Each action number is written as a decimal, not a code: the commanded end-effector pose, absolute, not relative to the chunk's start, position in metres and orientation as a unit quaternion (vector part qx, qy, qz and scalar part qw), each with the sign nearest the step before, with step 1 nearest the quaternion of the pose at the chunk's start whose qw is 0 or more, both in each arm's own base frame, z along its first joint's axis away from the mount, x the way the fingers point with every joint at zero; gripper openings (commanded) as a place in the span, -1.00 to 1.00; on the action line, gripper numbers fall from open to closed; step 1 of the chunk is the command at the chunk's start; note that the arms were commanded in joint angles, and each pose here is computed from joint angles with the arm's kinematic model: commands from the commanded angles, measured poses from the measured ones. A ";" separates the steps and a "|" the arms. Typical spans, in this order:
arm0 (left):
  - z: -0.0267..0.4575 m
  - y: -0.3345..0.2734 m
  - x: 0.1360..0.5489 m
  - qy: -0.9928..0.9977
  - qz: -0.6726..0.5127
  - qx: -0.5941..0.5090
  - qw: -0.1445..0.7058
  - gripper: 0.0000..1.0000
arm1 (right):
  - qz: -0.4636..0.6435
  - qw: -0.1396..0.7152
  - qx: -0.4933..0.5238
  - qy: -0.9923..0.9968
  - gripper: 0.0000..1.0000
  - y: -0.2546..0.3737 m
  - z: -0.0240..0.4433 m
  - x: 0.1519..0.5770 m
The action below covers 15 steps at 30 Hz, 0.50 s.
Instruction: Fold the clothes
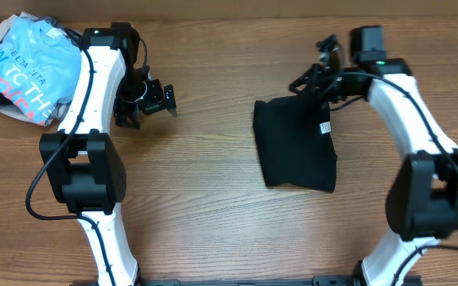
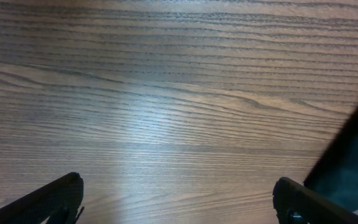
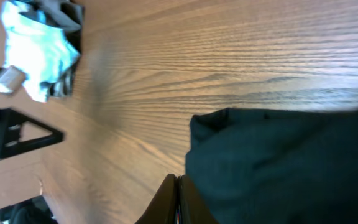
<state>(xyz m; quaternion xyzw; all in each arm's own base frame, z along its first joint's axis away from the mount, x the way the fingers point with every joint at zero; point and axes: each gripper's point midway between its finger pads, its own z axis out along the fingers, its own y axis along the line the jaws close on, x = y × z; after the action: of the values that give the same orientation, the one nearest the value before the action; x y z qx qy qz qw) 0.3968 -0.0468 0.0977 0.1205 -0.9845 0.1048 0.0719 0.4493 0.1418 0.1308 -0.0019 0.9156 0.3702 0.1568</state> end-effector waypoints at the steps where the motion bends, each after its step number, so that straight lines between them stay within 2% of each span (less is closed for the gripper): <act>1: 0.096 -0.050 0.394 -0.986 0.105 0.105 0.077 1.00 | 0.352 0.132 0.037 0.926 -0.92 0.133 0.094 0.460; 8: 0.096 -0.051 0.394 -0.986 0.105 0.103 0.076 1.00 | 0.343 0.125 0.060 0.929 -0.92 0.117 0.038 0.480; 15: 0.096 -0.052 0.394 -0.986 0.105 0.102 0.077 1.00 | 0.268 0.143 0.128 0.944 -0.92 0.060 -0.013 0.500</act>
<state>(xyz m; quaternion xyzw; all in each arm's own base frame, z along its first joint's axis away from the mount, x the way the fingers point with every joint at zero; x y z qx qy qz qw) 0.3960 -0.0467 0.0978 0.1207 -0.9845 0.1044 0.0734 0.4908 0.0938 0.0068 0.0887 0.9355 0.3146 0.1340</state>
